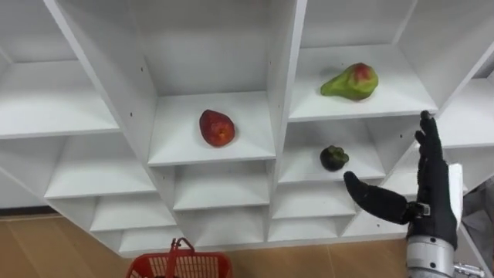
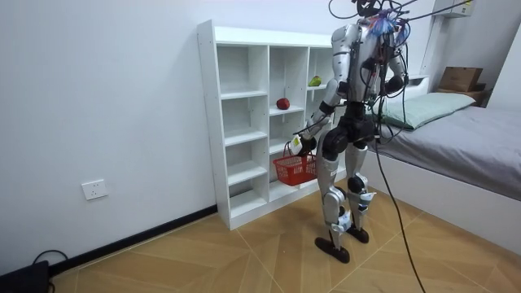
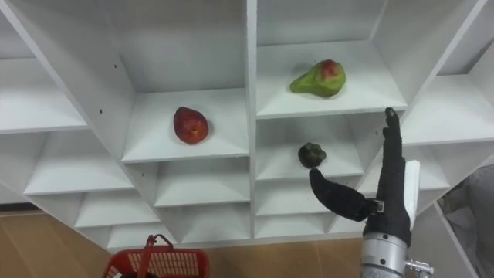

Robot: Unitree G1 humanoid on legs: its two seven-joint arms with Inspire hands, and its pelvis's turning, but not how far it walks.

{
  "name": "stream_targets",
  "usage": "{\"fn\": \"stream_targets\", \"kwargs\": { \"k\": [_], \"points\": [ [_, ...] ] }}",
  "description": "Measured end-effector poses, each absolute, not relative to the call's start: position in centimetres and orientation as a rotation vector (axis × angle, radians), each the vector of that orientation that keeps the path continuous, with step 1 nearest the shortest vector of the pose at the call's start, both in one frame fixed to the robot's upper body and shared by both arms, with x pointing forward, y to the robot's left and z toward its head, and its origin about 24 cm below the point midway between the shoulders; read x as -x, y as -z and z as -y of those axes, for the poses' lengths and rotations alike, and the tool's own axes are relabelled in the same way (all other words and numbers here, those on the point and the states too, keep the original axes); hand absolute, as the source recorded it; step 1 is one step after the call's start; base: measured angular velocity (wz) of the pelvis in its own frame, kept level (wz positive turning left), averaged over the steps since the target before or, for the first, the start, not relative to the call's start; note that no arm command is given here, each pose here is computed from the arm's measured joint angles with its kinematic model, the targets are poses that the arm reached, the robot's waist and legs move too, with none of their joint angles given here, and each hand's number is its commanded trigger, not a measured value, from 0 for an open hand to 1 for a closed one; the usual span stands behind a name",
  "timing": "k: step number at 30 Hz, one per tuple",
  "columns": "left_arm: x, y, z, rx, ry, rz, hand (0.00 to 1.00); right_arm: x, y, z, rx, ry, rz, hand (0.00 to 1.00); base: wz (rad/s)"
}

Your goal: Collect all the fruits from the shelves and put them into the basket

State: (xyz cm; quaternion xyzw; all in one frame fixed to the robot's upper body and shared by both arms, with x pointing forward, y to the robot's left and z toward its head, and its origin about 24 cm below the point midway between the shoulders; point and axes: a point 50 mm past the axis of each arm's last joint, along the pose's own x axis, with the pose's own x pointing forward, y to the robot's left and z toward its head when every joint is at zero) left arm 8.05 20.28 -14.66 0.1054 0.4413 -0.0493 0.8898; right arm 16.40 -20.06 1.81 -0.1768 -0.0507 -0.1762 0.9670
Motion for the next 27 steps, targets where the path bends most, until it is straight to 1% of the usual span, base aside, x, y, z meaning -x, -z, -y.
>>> {"fn": "stream_targets", "kwargs": {
  "k": [7, 27],
  "points": [
    [-7.9, 14.6, -20.7, -0.24, 0.124, -0.923, 1.0, -16.7, -2.5, 19.7, 0.37, 0.326, 0.143, 0.0, 0.0],
    [-8.1, 14.8, -20.7, -0.231, 0.152, -0.942, 1.0, -18.6, -4.7, 19.2, 0.409, 0.308, 0.282, 0.0, 0.0]
  ]
}}
